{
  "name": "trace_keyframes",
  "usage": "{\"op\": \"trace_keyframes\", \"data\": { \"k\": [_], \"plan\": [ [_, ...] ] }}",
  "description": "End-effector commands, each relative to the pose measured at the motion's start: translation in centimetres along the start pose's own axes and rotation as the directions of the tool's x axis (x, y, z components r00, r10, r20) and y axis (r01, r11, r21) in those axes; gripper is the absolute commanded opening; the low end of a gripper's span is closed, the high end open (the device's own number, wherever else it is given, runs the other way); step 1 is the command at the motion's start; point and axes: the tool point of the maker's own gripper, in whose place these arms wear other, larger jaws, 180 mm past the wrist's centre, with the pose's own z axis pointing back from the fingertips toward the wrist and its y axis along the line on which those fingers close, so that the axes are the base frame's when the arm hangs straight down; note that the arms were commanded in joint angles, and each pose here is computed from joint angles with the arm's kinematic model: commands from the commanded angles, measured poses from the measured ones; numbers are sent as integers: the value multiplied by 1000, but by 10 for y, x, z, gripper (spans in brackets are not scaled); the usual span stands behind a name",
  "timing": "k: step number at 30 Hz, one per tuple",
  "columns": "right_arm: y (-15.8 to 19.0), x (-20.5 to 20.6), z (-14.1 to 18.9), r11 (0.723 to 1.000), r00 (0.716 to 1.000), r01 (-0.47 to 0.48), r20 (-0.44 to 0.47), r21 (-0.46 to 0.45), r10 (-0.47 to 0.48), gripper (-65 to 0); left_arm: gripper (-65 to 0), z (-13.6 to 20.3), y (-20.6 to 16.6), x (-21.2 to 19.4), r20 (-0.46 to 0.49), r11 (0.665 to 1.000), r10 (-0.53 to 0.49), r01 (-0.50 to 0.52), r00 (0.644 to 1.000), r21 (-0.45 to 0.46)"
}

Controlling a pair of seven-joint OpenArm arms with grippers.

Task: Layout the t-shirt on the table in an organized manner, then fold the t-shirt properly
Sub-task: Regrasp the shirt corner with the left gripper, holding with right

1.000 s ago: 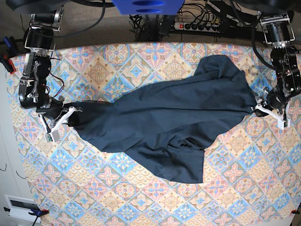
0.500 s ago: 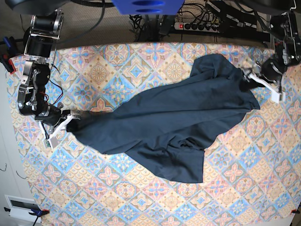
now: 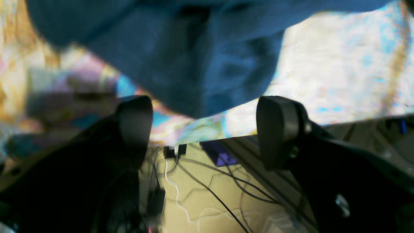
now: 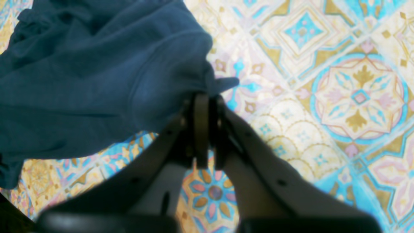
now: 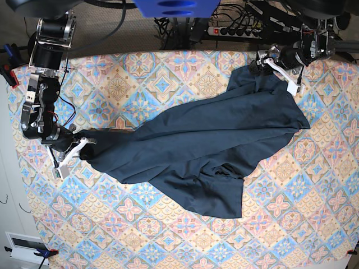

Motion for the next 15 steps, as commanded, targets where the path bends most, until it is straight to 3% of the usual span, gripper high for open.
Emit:
{"op": "trace_keyframes", "data": {
  "k": [1,6,8,12,15],
  "plan": [
    [-1,22,8,1000,998,-23,60,-1,23,-644,-157,-5,-9,4,9,999,6,-5,1000,-39],
    [-1,22,8,1000,998,-24,61,-1,24,-644,-183,-27,-7,0,-31,998,42,-43,999,-49],
    [-1,22,8,1000,998,-24,61,-1,24,-644,-284,-28,-14,2,-32,997,31,-33,999,-67],
    [-1,23,9,1000,998,-24,65,-3,25,-644,-650,-16,-30,23,37,995,-19,22,999,-93],
    [-2,23,9,1000,998,-20,66,-5,20,-644,-650,-1,-26,40,94,997,-32,39,995,-74]
  ]
}}
